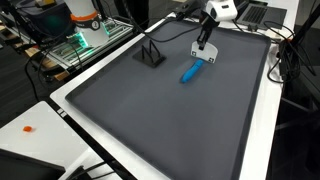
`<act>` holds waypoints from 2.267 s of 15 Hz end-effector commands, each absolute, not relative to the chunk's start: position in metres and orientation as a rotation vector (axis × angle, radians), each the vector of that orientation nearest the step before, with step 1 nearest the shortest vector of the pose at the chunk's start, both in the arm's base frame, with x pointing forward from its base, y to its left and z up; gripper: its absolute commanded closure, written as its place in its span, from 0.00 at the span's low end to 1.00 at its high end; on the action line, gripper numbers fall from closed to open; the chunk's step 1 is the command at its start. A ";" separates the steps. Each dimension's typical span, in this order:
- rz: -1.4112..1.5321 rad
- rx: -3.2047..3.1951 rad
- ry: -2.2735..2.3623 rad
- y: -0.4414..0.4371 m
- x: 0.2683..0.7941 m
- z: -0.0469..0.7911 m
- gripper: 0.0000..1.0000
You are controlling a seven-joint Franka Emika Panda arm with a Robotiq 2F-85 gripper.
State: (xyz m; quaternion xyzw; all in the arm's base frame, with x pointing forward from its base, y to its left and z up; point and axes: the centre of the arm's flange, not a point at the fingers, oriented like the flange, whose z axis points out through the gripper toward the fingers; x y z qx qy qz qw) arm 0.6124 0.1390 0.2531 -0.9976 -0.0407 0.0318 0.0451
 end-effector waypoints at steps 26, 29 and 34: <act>0.079 -3.132 -0.110 0.090 0.609 0.264 0.99; 0.096 -3.137 -0.109 0.089 0.606 0.254 0.99; 0.109 -3.141 -0.105 0.085 0.601 0.241 0.99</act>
